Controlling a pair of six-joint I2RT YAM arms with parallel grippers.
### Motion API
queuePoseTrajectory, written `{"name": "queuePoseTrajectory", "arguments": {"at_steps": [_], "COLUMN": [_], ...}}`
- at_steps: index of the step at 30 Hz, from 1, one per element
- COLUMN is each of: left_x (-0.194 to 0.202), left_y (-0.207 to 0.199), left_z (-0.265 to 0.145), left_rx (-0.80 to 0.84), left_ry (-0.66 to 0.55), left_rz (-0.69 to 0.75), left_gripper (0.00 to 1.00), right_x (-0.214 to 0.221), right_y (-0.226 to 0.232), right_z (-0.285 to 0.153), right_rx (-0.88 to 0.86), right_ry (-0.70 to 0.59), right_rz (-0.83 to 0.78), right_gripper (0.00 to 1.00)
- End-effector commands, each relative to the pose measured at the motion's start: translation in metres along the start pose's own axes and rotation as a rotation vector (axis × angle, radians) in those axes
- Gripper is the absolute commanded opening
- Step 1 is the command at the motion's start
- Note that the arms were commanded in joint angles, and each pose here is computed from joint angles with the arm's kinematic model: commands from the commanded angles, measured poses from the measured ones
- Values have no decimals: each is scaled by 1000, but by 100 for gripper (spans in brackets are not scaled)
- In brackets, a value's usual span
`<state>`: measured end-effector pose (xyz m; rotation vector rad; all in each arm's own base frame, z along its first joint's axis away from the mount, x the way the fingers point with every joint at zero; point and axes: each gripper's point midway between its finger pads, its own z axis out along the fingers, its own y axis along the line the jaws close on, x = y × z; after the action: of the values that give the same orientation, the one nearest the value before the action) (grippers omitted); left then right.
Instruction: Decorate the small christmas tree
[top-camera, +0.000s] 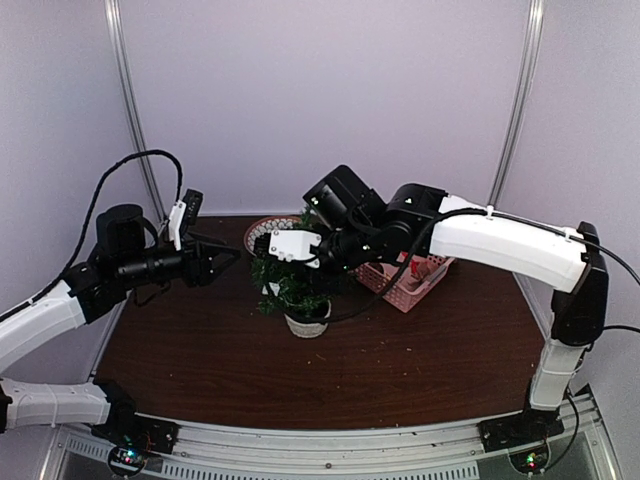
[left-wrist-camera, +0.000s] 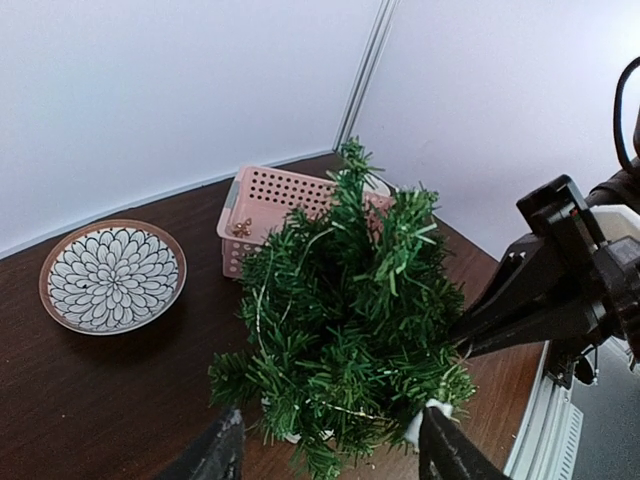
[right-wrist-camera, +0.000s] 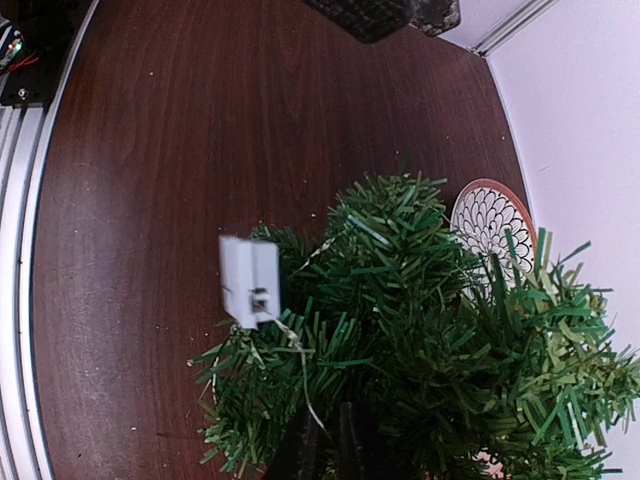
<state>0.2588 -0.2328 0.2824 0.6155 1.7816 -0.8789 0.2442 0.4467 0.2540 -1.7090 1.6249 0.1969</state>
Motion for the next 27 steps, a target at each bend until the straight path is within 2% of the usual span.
{"name": "queuePoseTrajectory", "arguments": {"at_steps": [1,9,12,18,23,27], "left_x": [-7,1,2,1,3,5], "left_y": [-2,-3,-3,-6,-9,-10], "left_z": [-2,-5,-6,-8,-8,-6], "left_rx": [10,14,12,24,41,42], "left_ry": [-37,-26,-27,-36,-32,-24], "left_rz": [30,19,22,29,36,43], "left_gripper": [59,59,59,57,56,56], "right_x": [-2,-4,-6,-11,-8,-1], "right_y": [-3,-4,-6,-18,-17,-7], "right_z": [0,2,4,6,11,20], "right_rx": [18,26,34,89,90,46], "right_ry": [14,10,0,-5,13,42], "right_rz": [-4,4,7,36,41,30], "right_gripper": [15,17,10,3,2,5]}}
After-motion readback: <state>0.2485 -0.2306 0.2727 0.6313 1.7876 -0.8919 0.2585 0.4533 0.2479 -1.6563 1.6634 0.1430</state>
